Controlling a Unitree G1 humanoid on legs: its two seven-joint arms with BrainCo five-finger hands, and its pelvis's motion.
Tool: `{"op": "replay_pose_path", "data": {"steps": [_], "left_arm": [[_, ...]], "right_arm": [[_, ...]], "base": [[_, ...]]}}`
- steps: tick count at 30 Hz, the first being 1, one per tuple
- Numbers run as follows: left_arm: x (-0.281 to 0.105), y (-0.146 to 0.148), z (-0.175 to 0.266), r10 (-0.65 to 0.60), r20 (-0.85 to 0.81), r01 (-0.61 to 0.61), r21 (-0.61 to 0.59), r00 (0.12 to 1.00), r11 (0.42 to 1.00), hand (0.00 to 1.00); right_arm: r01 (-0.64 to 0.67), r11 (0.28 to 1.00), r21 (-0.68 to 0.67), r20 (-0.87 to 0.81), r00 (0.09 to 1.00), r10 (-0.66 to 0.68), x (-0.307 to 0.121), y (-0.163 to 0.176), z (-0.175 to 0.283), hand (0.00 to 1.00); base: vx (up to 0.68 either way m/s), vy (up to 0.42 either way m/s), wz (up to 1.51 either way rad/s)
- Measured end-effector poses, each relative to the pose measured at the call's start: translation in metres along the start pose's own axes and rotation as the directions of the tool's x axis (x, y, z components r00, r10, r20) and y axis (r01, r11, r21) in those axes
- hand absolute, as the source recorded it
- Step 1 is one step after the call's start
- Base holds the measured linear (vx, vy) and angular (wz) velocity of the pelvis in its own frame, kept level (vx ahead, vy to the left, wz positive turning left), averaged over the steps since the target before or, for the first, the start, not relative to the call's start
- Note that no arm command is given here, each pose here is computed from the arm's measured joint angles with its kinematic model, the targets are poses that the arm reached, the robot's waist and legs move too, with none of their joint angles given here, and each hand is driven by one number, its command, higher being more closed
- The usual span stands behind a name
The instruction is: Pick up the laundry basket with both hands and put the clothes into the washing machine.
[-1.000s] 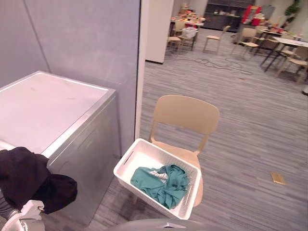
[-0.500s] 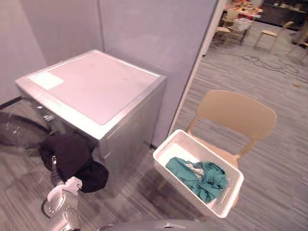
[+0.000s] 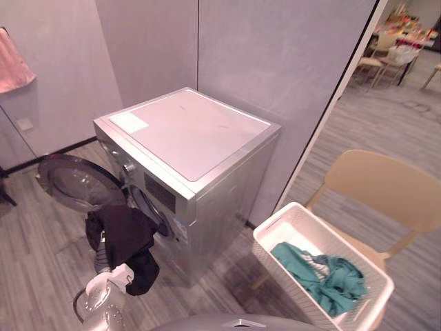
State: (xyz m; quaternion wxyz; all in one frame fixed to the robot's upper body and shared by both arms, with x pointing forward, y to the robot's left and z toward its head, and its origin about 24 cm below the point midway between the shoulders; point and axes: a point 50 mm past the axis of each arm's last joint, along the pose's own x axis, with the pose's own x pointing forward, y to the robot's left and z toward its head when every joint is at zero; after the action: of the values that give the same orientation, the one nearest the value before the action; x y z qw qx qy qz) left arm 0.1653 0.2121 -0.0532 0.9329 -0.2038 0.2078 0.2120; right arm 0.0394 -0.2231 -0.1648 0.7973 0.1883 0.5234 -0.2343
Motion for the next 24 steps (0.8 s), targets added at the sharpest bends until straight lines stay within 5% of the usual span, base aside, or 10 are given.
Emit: {"op": "replay_pose_path", "data": {"steps": [5, 13, 24], "left_arm": [[-0.002, -0.029, -0.021, -0.146, -0.105, 0.15, 0.029, 0.984, 0.988, 1.0], [0.0, -0.046, -0.009, -0.215, -0.055, 0.217, 0.035, 0.975, 0.976, 1.0], [0.004, -0.024, -0.021, -0.14, -0.113, 0.145, 0.04, 0.984, 0.989, 1.0]], "right_arm": [[-0.01, 0.999, -0.053, 0.045, 0.999, 0.012, -0.001, -0.002, 0.011, 0.0], [-0.023, 0.986, -0.162, 0.039, 0.999, 0.029, 0.001, 0.001, 0.016, 0.0], [0.001, 0.979, -0.201, -0.037, 0.999, -0.008, 0.004, -0.003, 0.005, 0.0]], "base": [[0.06, -0.137, 0.5], [0.05, 0.048, 0.36], [0.11, 0.492, -0.19]]}}
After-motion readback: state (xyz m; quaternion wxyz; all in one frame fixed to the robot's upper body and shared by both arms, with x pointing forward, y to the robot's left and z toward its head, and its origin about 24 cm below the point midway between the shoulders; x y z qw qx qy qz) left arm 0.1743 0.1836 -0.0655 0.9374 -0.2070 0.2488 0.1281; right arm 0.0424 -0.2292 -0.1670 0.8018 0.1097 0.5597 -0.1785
